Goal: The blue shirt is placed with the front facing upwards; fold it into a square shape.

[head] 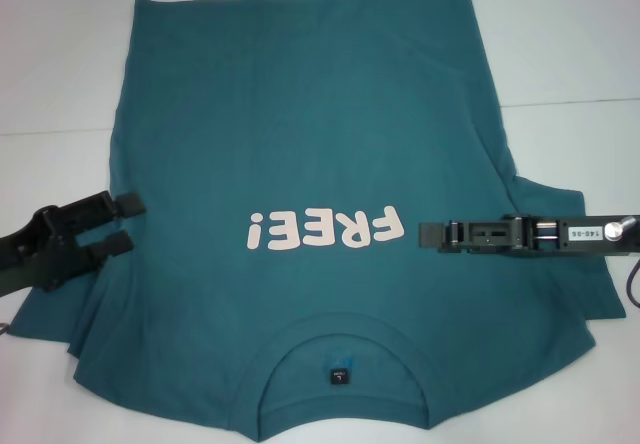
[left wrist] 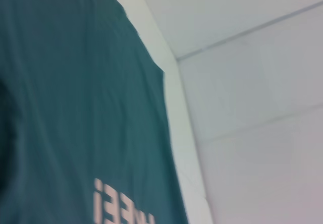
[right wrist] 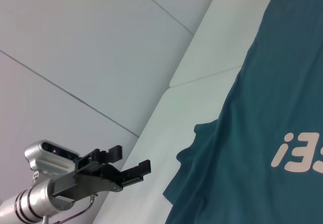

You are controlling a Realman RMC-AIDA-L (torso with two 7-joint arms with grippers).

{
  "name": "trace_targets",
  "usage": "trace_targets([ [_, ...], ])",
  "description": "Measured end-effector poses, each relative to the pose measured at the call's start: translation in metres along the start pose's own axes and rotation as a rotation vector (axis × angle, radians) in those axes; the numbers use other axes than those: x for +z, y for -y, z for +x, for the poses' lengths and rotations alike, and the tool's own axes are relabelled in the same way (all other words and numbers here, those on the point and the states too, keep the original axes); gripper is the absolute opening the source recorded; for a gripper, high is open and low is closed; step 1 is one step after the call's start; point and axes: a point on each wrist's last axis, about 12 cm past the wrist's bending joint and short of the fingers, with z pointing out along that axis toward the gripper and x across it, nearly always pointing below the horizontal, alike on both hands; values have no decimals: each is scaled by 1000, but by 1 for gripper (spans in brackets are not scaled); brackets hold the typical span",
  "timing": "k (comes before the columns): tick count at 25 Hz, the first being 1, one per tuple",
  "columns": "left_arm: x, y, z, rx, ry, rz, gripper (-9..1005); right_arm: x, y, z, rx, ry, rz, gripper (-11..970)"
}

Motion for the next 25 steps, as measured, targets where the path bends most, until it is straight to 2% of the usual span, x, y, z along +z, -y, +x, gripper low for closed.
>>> trace_targets([
  [10, -11, -24, -11, -15, 150, -175, 717, -7, 2, -5, 22, 4, 17, 867],
  [16, -10, -25, -23, 87, 152, -266, 712, -9, 2, -9, 12, 6, 26, 867],
  [20, -5, -27, -31, 198, 108, -364, 709, -10, 2, -10, 12, 8, 29, 867],
  [25, -5, -32, -35, 225, 134, -420, 705, -11, 2, -10, 13, 8, 30, 867],
])
